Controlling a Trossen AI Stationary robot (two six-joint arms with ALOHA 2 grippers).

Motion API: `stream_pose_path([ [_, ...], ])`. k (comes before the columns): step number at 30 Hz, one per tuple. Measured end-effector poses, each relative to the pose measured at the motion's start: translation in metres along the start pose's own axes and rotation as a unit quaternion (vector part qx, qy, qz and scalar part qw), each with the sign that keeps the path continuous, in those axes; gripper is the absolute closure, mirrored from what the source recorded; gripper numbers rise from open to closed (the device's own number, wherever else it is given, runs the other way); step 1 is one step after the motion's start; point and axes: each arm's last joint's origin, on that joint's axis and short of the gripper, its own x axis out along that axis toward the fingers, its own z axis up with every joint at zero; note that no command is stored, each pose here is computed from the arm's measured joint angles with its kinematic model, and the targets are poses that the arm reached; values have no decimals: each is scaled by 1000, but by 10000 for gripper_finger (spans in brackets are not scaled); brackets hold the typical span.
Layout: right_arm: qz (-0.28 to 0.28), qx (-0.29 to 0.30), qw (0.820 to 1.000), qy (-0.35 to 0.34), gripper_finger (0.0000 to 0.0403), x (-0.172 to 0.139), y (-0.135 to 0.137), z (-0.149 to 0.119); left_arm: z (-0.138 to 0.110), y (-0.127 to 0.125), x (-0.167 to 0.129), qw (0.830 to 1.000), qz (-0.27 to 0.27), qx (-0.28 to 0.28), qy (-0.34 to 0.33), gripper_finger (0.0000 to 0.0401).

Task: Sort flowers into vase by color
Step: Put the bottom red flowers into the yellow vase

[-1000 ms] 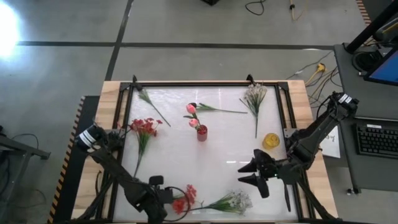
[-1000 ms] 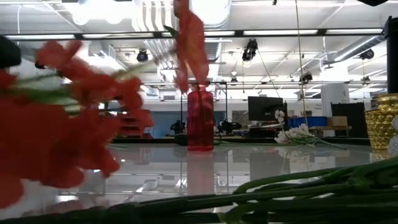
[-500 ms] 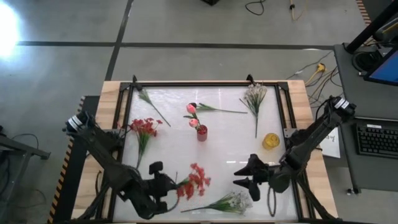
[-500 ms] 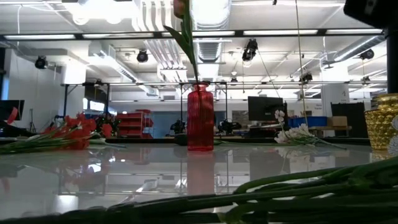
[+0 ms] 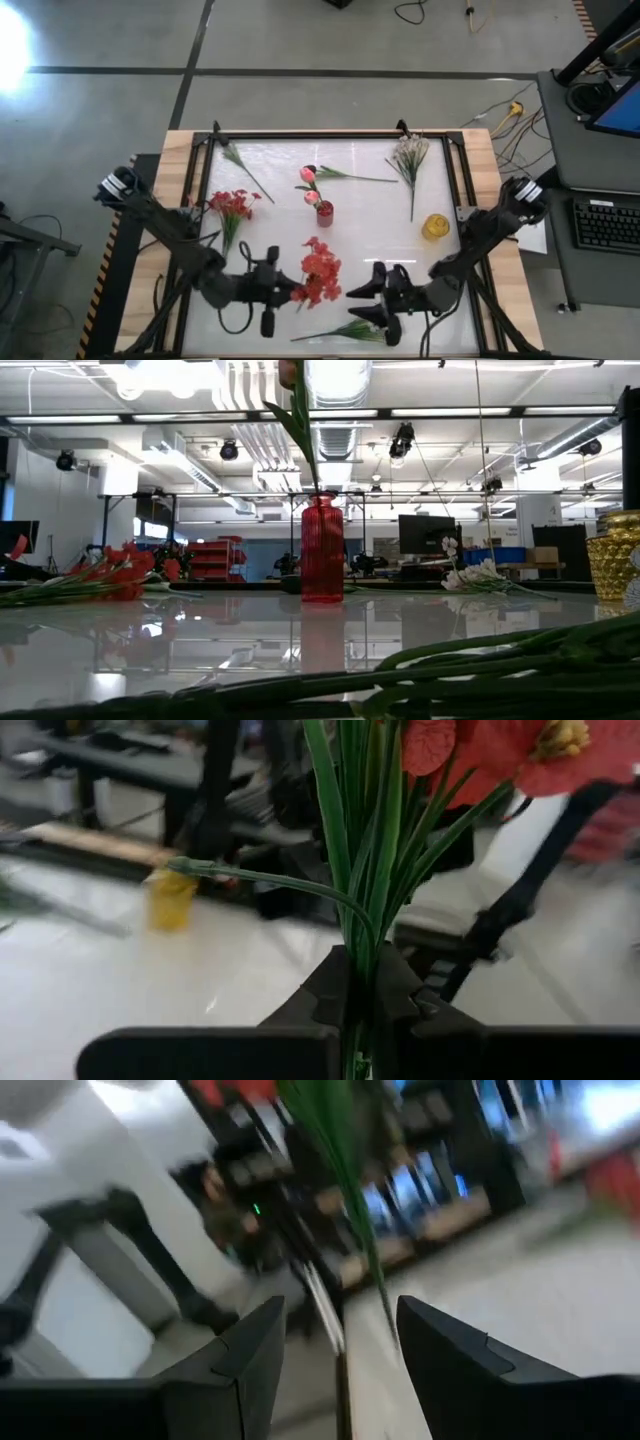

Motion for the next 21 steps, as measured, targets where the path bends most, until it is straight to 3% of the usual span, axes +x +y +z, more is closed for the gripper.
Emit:
stream_pose_path([
  [5,-13,-82,995,-51,218,24,8,28,1,13,19,999,-42,-9,-20,401],
  [8,-70,-99,991,-62,218,36,9,45,5,18,26,999,-32,8,-22,401],
  [15,-120,-167,979,2,225,57,15,75,20,26,31,998,-17,28,-44,401],
  [21,-128,-181,975,22,228,67,19,96,22,31,34,999,-8,29,-45,401],
])
